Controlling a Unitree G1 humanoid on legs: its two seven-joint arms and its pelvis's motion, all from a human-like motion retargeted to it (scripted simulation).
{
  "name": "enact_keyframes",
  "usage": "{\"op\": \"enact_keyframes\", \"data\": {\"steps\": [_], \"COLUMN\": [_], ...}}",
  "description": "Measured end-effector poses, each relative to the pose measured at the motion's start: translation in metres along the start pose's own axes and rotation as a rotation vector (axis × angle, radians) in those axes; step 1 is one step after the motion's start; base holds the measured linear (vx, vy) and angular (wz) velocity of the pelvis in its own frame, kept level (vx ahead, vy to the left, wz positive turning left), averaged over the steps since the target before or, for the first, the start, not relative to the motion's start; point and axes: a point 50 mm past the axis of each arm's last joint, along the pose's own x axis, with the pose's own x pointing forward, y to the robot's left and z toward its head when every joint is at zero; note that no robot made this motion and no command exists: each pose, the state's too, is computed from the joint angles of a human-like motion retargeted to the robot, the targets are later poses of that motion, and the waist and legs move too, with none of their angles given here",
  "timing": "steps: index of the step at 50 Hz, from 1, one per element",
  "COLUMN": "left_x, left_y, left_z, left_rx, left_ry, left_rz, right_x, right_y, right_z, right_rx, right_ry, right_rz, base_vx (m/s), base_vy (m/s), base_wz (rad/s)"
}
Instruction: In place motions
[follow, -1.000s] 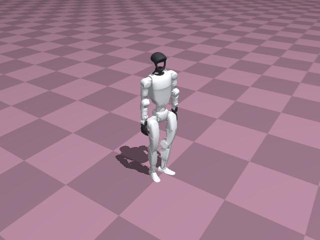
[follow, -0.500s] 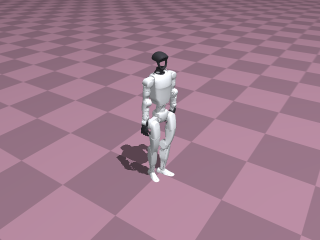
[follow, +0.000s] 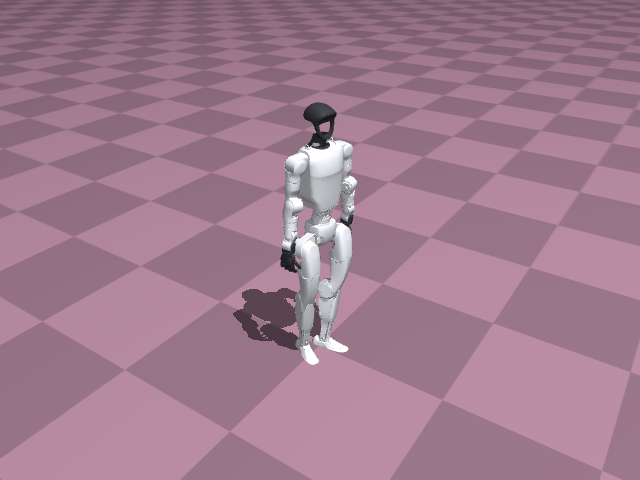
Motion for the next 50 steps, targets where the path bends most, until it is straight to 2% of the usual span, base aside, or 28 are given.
{"op": "enact_keyframes", "data": {"steps": [15,40,50], "left_x": [-0.004,0.000,0.000], "left_y": [0.017,-0.002,-0.003], "left_z": [0.005,0.002,0.003], "left_rx": [0.061,0.083,0.055], "left_ry": [-0.008,0.000,0.003], "left_rz": [0.034,-0.095,-0.057], "right_x": [-0.001,0.000,0.000], "right_y": [-0.005,-0.001,0.000], "right_z": [0.000,0.000,0.002], "right_rx": [0.002,-0.023,-0.046], "right_ry": [-0.027,-0.016,-0.015], "right_rz": [-0.021,0.017,0.024], "base_vx": [0.00,0.00,0.00], "base_vy": [0.00,0.00,0.00], "base_wz": [0.00,0.00,0.00]}}
